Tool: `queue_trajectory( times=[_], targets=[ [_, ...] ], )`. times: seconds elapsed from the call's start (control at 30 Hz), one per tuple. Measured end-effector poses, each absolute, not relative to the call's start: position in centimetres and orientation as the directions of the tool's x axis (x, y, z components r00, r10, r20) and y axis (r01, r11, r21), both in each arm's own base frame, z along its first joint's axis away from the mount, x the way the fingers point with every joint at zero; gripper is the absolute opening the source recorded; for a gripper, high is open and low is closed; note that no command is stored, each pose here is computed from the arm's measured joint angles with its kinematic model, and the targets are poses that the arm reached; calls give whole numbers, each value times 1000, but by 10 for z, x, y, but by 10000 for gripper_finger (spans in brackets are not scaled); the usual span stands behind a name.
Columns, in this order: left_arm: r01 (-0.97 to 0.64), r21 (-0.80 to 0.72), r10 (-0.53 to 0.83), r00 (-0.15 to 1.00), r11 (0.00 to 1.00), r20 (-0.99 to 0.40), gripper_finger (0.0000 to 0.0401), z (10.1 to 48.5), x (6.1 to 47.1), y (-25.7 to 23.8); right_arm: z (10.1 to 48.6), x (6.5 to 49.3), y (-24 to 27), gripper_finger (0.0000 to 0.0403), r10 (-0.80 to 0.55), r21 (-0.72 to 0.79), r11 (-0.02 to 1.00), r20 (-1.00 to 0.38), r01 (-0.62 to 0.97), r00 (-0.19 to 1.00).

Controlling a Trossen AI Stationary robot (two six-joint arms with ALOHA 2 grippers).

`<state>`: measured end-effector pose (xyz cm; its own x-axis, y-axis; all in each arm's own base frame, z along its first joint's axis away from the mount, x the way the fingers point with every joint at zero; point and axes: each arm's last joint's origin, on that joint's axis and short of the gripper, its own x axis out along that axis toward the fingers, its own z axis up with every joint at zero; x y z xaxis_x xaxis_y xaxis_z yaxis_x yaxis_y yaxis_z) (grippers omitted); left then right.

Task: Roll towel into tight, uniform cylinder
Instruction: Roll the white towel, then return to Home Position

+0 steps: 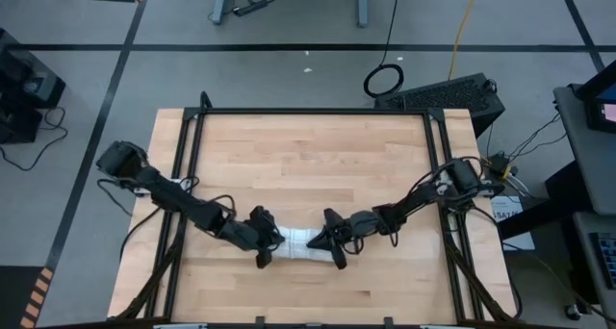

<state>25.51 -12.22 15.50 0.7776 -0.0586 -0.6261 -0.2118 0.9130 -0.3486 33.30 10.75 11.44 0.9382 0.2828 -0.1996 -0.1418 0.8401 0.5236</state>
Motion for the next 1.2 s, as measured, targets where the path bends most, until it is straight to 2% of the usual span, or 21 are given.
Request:
queue_trajectory(
  times=[0.17, 0.23, 0.33, 0.5, 0.63, 0.77, 0.9, 1.1, 1.2],
  targets=[
    [-109, -369, -98, 861, 923, -500, 13, 197, 245, -116, 152, 328, 100, 0, 268, 516, 846, -190, -135, 945],
    [-32, -268, -101, 877, 963, -470, 13, 209, 241, -113, 167, 322, 92, 0, 248, 508, 856, -232, -101, 941],
    [17, -123, -76, 862, 992, -501, 13, 213, 234, -105, 187, 311, 80, 0, 215, 436, 897, -298, -68, 930],
    [8, -158, -79, 888, 987, -452, 13, 226, 230, -100, 226, 290, 54, 0, 152, 375, 927, -299, -30, 942],
    [31, -212, -101, 938, 977, -331, 13, 228, 227, -99, 249, 272, 36, 0, 99, 373, 928, -296, 20, 950],
    [32, -208, -75, 976, 978, -202, 13, 207, 223, -94, 251, 257, 28, 0, 76, 277, 960, -384, 36, 920],
    [-67, -218, 26, 982, 974, -189, 13, 189, 219, -84, 237, 252, 27, 0, 69, 214, 977, -418, 24, 906],
    [-90, -236, 35, 973, 968, -228, 13, 176, 214, -82, 211, 245, 30, 0, 74, 190, 982, -365, -3, 928],
    [-140, -209, 89, 968, 968, -234, 13, 173, 212, -81, 201, 238, 34, 0, 14, 161, 986, -315, 39, 949]
  ],
)
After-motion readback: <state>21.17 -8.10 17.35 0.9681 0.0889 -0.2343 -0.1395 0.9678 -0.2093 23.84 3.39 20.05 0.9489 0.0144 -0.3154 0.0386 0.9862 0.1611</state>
